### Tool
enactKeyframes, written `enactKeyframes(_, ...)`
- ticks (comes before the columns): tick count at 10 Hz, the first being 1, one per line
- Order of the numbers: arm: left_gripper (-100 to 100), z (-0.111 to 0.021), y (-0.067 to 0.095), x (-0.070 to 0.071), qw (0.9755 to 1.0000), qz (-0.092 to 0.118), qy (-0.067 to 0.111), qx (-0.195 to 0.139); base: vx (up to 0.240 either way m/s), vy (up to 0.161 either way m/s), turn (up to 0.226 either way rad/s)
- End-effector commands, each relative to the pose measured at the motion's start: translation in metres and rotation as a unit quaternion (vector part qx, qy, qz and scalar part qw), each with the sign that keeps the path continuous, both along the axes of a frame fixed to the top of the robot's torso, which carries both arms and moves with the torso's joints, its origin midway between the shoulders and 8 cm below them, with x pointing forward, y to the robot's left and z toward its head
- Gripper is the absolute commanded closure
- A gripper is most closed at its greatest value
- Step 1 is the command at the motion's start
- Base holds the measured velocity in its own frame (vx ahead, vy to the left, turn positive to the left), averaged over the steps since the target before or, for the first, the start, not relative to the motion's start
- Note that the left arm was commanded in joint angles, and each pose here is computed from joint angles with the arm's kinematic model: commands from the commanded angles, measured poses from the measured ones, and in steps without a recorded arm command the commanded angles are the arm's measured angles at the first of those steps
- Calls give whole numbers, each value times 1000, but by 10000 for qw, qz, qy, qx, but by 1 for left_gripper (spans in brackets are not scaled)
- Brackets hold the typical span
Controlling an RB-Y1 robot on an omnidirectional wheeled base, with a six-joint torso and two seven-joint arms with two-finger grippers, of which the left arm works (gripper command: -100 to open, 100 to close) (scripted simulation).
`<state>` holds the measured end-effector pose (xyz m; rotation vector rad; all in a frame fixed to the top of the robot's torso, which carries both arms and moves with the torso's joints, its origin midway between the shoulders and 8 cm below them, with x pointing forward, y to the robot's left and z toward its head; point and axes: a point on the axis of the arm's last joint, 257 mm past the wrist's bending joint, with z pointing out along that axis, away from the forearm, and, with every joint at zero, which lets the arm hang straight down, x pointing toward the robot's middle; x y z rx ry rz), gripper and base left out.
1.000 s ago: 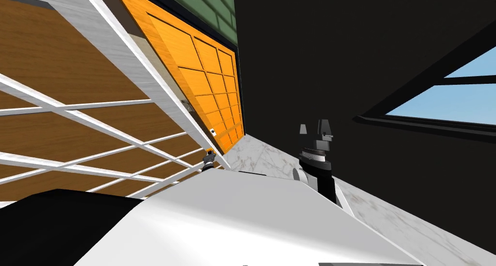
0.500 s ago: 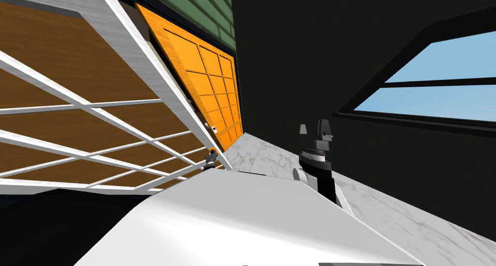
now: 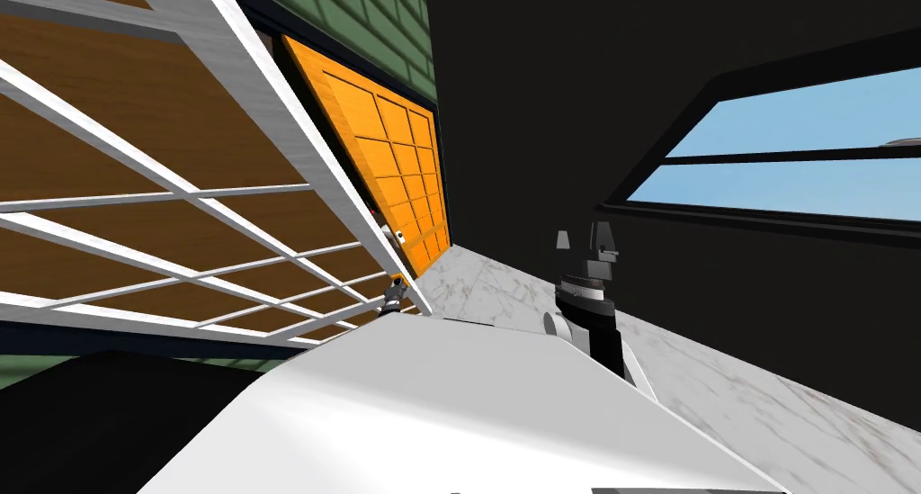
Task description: Pull the door open
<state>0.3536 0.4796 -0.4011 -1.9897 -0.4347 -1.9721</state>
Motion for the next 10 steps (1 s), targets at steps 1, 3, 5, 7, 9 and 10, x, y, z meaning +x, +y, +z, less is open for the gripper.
enactKeyframes(1, 100, 1, -6, 1, 9999, -124, -16, 4, -225, 5, -65)
enactKeyframes(3, 100, 2, -14, 2, 9996, -296, -28, 9, -197, 11, -60)
enactKeyframes(5, 100, 3, -22, 2, 9988, -479, -37, 8, -201, -1, -53)
enactKeyframes(7, 100, 3, -30, 2, 9979, -639, -42, 4, -191, 1, -46)
enactKeyframes(9, 100, 3, -36, 2, 9971, -761, -44, -2, -184, 2, -42)
enactKeyframes(10, 100, 2, -34, 3, 9973, -727, -32, 2, -87, -8, -15)
